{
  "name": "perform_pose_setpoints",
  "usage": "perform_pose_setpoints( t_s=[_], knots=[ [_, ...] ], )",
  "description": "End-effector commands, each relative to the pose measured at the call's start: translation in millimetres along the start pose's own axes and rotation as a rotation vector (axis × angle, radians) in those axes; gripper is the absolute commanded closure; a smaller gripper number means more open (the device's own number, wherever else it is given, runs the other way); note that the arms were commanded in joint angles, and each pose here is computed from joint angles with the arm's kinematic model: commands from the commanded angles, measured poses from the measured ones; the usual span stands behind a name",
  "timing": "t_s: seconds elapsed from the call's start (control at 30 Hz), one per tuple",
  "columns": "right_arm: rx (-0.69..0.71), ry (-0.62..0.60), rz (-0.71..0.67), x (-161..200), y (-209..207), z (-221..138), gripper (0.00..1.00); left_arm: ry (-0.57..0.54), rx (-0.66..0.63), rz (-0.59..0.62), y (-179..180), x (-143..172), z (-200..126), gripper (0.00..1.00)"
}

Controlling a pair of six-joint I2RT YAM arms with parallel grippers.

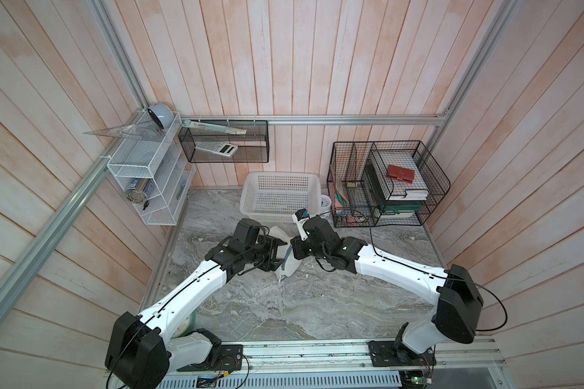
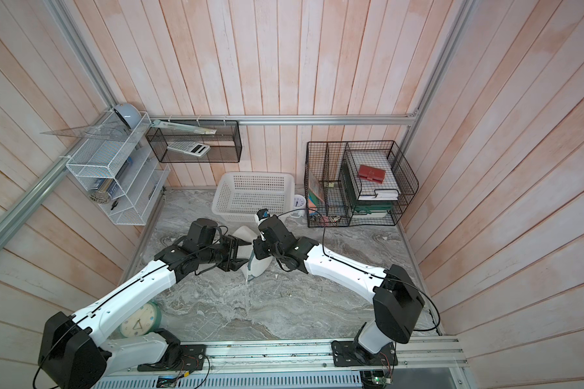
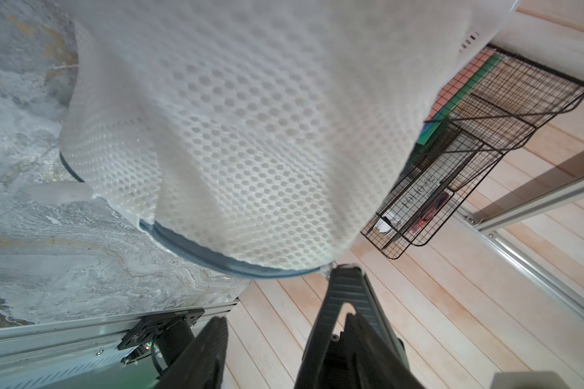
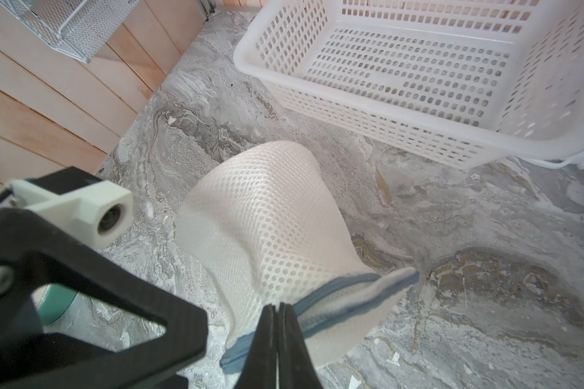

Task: Turn the laundry bag inside out
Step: Zip the zipper on the laundry bag.

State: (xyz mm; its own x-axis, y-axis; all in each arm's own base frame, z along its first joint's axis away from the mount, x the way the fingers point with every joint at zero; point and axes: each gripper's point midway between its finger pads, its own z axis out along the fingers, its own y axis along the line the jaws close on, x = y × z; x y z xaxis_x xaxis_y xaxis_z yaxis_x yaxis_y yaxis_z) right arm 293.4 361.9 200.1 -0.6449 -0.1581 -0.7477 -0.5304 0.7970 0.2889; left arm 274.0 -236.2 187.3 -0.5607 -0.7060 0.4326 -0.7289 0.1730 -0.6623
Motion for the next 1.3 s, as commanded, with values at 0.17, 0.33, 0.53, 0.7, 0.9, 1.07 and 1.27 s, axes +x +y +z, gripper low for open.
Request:
perform_pose_setpoints(
  t_s=[0.17,0.33,0.53,0.7,0.9,1.07,1.27],
  knots=[
    [-0.018,-0.06,-0.003,-14,9,2,1.0,-0.018,0.013,-0.133,20,6,9,0.39],
    [-0.035,-0.061,-0.01,-11,13,0,1.0,-0.087,0.057,-0.19,19,-4,7,0.39],
    [-0.035,-0.059,-0.01,-7,13,-4,1.0,-0.147,0.124,-0.217,8,-11,-6,0.39],
    [-0.047,-0.063,-0.012,-7,18,-5,1.0,-0.151,0.154,-0.234,3,-14,-2,0.38],
    [-0.083,-0.065,-0.026,-5,28,-7,1.0,-0.151,0.146,-0.244,6,-19,7,0.38],
    [-0.108,-0.073,-0.039,-3,34,-10,1.0,-0.162,0.146,-0.257,9,-27,11,0.45],
    [-0.107,-0.089,-0.041,-3,33,-15,1.0,-0.175,0.149,-0.263,11,-33,10,0.79]
  ],
)
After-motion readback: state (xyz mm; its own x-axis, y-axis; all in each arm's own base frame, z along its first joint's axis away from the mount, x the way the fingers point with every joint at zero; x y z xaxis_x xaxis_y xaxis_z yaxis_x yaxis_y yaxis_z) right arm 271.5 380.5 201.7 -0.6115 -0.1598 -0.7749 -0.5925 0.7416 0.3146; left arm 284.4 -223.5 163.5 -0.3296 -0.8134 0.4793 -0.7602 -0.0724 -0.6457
